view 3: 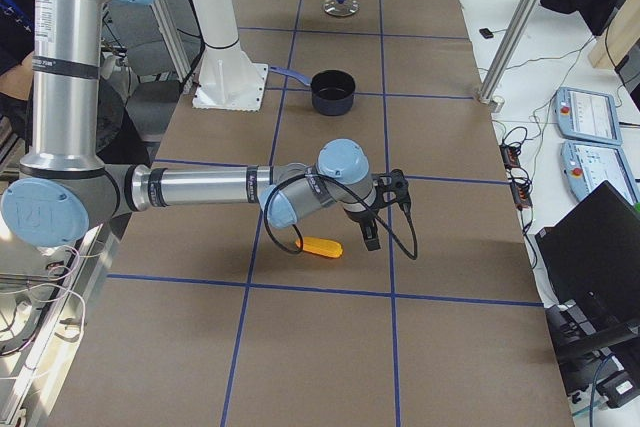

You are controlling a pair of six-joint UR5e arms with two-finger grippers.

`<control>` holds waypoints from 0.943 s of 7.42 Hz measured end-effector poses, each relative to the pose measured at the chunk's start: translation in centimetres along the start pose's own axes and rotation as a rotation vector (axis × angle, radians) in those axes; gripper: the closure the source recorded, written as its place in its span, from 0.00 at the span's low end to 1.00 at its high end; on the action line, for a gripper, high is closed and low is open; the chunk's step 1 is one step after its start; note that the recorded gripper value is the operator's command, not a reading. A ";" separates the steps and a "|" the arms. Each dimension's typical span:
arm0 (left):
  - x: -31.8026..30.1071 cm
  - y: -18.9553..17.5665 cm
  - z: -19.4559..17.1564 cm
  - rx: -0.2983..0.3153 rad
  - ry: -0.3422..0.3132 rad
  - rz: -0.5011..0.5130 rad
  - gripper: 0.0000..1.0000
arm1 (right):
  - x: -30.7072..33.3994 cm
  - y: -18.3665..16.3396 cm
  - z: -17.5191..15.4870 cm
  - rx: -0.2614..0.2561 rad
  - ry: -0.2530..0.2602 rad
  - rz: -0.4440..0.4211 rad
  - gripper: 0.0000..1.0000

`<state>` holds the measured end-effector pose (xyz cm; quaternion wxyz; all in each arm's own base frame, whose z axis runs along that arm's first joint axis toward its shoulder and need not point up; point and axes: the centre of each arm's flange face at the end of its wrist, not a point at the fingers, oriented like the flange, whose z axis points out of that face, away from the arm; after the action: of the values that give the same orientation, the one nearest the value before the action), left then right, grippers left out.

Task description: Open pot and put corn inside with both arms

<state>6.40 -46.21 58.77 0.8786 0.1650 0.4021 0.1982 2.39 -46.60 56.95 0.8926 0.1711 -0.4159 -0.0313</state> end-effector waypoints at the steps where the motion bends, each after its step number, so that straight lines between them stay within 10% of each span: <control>1: -2.1 -0.2 -3.1 -0.029 -0.019 -0.112 0.01 | 0.0 0.0 0.0 0.000 0.000 0.000 0.00; 3: -5.5 0.7 -7.9 -0.093 -0.041 -0.313 0.01 | -0.2 -0.1 0.0 -0.001 -0.001 0.020 0.00; 7: -6.8 1.8 -10.3 -0.097 -0.044 -0.364 0.01 | -4.3 2.1 2.5 -0.005 0.085 0.156 0.00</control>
<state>-6.02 -46.58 57.57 0.9154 0.0516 0.3958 0.0515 -2.47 -44.51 55.97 0.9096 0.1369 -0.3898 0.0446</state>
